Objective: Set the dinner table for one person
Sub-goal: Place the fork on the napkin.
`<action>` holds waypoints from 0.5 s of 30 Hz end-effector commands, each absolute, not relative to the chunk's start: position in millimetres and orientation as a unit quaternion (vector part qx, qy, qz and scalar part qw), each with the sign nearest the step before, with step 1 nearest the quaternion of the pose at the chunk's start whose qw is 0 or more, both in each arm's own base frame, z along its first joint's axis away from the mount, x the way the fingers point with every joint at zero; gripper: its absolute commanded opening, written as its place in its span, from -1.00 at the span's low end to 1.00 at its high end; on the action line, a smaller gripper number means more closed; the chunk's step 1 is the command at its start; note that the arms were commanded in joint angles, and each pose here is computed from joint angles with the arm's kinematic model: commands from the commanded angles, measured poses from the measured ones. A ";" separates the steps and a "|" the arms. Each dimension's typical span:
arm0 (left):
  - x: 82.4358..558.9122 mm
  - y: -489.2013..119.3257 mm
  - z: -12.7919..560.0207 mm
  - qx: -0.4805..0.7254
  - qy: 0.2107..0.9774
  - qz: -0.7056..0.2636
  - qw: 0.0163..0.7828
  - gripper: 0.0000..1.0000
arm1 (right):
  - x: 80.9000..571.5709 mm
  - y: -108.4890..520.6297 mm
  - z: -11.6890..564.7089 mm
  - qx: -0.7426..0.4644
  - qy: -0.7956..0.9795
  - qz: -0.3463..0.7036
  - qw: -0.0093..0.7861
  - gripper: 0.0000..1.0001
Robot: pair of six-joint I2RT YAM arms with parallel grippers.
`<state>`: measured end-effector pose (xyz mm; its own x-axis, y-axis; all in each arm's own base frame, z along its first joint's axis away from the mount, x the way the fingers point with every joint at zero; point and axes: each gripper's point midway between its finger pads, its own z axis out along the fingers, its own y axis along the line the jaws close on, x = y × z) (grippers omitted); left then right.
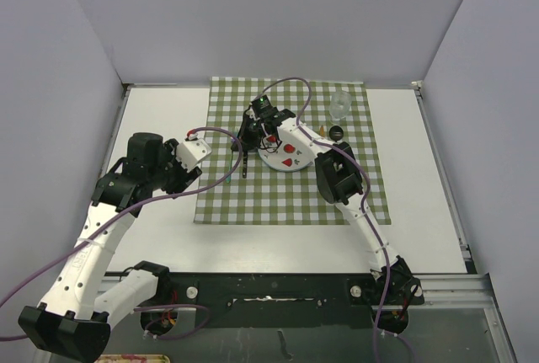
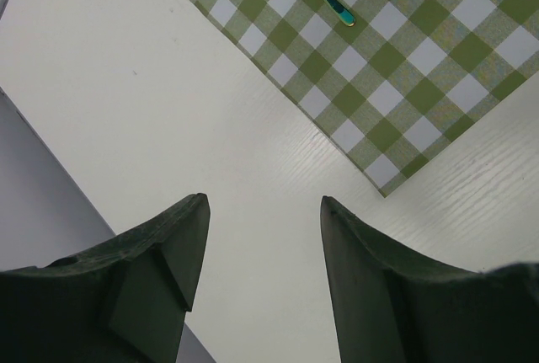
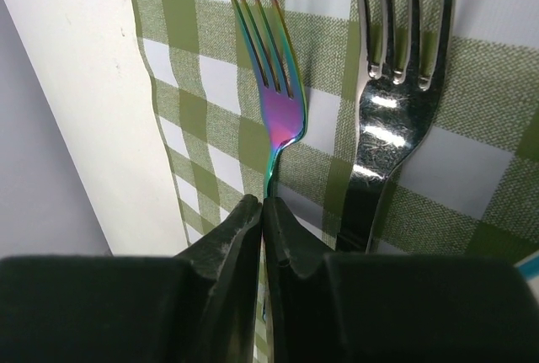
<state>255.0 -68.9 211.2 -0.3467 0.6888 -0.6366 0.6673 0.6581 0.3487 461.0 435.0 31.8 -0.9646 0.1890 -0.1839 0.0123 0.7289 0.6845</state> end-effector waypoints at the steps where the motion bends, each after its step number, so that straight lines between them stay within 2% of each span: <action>1: 259.5 -75.2 220.0 0.417 0.810 0.007 0.412 0.08 | 471.3 439.8 45.5 0.034 0.910 0.388 0.144 -0.78; 3: 259.6 -75.4 218.9 0.418 0.811 0.006 0.410 0.08 | 470.9 440.8 46.0 0.030 0.909 0.388 0.146 -0.72; 7: 260.3 -76.3 219.3 0.418 0.811 0.005 0.410 0.08 | 471.5 441.4 48.7 0.026 0.908 0.390 0.150 -0.71; 15: 264.4 -81.6 236.2 0.392 0.812 -0.009 0.433 0.11 | 470.9 445.4 83.5 -0.014 0.897 0.404 0.181 -0.78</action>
